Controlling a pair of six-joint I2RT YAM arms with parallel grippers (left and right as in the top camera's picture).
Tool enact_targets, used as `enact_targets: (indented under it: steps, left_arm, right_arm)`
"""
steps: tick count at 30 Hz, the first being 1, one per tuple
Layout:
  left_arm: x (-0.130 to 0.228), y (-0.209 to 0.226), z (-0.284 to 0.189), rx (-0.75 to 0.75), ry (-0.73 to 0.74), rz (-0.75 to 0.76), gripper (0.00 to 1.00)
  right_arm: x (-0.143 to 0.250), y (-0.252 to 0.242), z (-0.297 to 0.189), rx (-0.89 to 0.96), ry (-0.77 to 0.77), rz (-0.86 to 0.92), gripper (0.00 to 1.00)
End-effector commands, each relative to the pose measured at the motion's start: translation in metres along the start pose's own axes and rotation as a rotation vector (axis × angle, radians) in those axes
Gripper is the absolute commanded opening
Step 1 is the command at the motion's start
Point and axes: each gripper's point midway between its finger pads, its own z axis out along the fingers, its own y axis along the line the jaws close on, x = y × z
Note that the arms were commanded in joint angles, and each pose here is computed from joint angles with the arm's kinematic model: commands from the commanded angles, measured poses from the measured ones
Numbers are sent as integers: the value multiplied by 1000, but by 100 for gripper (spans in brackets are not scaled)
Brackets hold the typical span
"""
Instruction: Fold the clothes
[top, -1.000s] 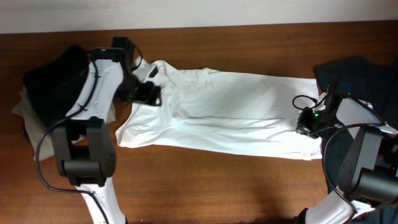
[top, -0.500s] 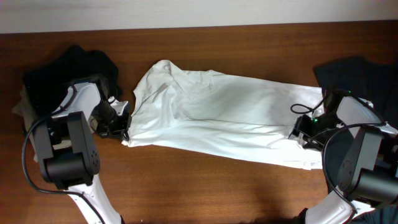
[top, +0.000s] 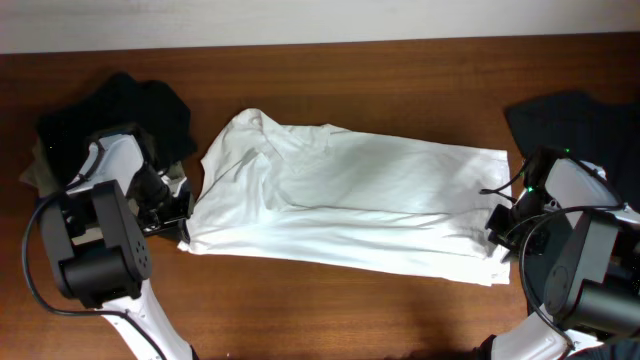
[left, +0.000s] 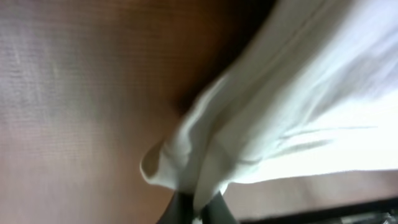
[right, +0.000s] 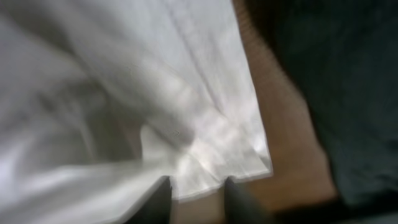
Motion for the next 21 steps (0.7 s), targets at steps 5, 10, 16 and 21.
enact_targets:
  steps: [5, 10, 16, 21]
  left_arm:
    - [-7, -80, -117, 302, -453, 230, 59]
    - [-84, -217, -159, 284, -854, 597, 59]
    - [-136, -257, -60, 219, -739, 637, 59]
    - [-149, -254, -20, 78, -698, 643, 60]
  right_arm:
    - [-33, 58, -126, -318, -293, -227, 49]
    - [-36, 68, -142, -374, -328, -243, 53]
    - [-36, 68, -142, -373, -323, -242, 54]
    - [-36, 68, -142, -372, -324, -243, 54]
